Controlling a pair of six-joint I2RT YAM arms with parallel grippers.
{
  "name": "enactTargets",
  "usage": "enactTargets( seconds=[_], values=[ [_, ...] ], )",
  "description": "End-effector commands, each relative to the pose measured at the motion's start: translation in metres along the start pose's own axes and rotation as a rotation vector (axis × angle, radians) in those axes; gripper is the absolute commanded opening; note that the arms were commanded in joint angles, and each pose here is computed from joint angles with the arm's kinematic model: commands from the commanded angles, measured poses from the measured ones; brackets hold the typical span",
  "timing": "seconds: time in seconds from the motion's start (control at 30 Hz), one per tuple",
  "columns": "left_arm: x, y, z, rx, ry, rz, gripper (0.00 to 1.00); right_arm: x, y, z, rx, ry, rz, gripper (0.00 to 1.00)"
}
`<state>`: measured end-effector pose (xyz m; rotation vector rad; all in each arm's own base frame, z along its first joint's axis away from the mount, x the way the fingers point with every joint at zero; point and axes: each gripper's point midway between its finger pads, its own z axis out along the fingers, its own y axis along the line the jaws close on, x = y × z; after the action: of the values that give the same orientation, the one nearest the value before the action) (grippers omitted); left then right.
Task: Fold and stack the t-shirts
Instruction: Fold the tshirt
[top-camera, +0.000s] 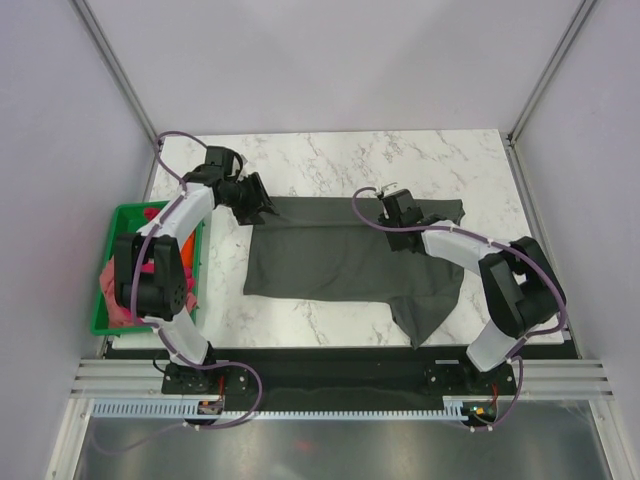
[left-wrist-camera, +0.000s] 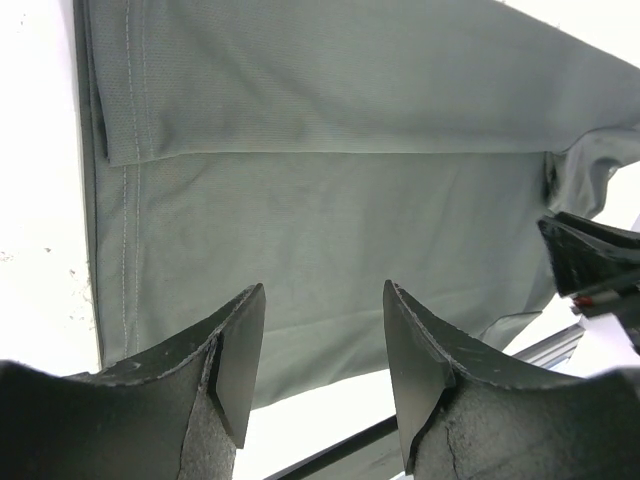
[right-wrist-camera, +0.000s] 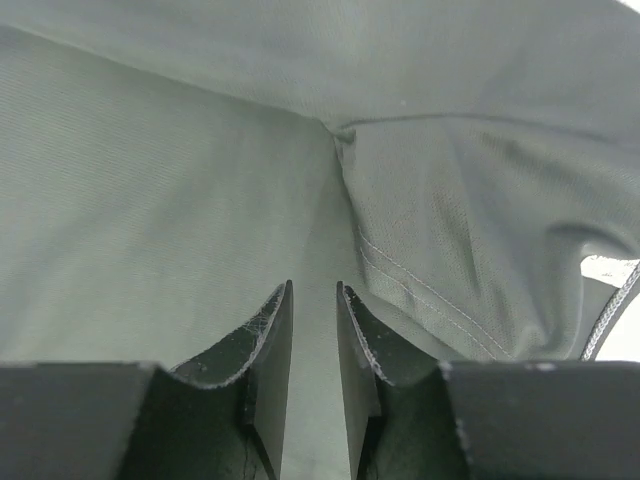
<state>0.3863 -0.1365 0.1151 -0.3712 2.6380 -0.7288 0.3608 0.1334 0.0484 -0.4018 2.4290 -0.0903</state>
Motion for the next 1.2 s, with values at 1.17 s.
enactTargets(
  seconds=[1.17],
  values=[
    [-0.008, 0.001, -0.004, -0.005, -0.045, 0.023, 0.59, -0.012, -0.019, 0.015, 0.151, 0.013, -0.015, 0.3]
  ],
)
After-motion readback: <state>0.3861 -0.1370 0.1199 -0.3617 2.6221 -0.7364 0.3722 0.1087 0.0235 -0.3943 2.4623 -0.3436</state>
